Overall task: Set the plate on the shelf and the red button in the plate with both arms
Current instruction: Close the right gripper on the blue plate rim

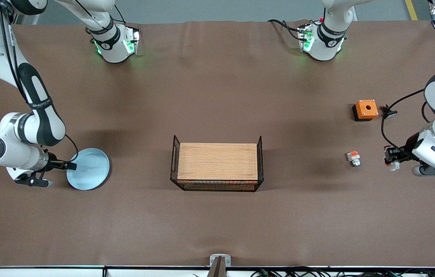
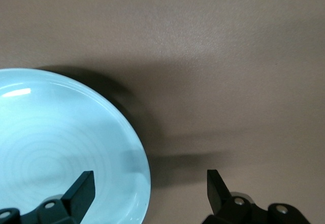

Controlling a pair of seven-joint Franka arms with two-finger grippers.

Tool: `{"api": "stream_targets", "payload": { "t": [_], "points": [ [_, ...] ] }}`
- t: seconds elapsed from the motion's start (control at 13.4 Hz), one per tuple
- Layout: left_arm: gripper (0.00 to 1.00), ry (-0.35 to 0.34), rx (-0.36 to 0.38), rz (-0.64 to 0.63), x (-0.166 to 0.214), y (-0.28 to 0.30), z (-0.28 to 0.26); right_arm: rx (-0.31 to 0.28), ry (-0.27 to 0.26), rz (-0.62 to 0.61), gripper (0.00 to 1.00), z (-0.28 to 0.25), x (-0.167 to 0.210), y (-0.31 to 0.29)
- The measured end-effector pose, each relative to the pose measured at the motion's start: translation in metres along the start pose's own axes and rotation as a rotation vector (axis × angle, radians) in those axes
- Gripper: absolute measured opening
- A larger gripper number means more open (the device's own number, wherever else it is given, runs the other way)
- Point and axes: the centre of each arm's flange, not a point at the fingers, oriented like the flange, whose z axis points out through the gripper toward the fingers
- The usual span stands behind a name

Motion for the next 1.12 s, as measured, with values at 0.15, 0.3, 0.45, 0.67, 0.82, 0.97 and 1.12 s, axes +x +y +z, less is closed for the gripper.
{"api": "stream_targets", "payload": {
  "t": [0.15,0.3,0.45,0.67,0.82,0.97,1.12],
  "points": [
    [0.34,-0.024,-0.003,0.01,0.004,0.006,-0.028,0.002,-0.007,0.001,0.88,0.005,-0.001,-0.001],
    [0.34,-0.032,-0.008,0.012,0.008,0.009,-0.052,0.004,-0.01,0.0,0.66,0.007,-0.001,-0.004],
    [0.34,-0.033,-0.018,0.008,0.009,0.009,-0.062,0.014,-0.012,0.008,0.56,0.008,-0.001,-0.006],
    [0.34,-0.036,-0.021,0.007,0.01,0.009,-0.061,0.058,-0.017,0.045,0.4,0.011,-0.001,-0.01],
    [0.34,-0.037,-0.022,0.006,0.01,0.009,-0.06,0.061,-0.017,0.047,0.25,0.011,-0.001,-0.01],
    [0.34,-0.037,-0.022,-0.014,0.01,0.009,-0.06,0.062,-0.017,0.026,0.12,0.01,-0.001,-0.01],
    [0.34,-0.039,-0.022,-0.03,0.01,0.009,-0.06,0.066,-0.013,0.005,0.04,0.004,0.0,-0.011]
  ]
}}
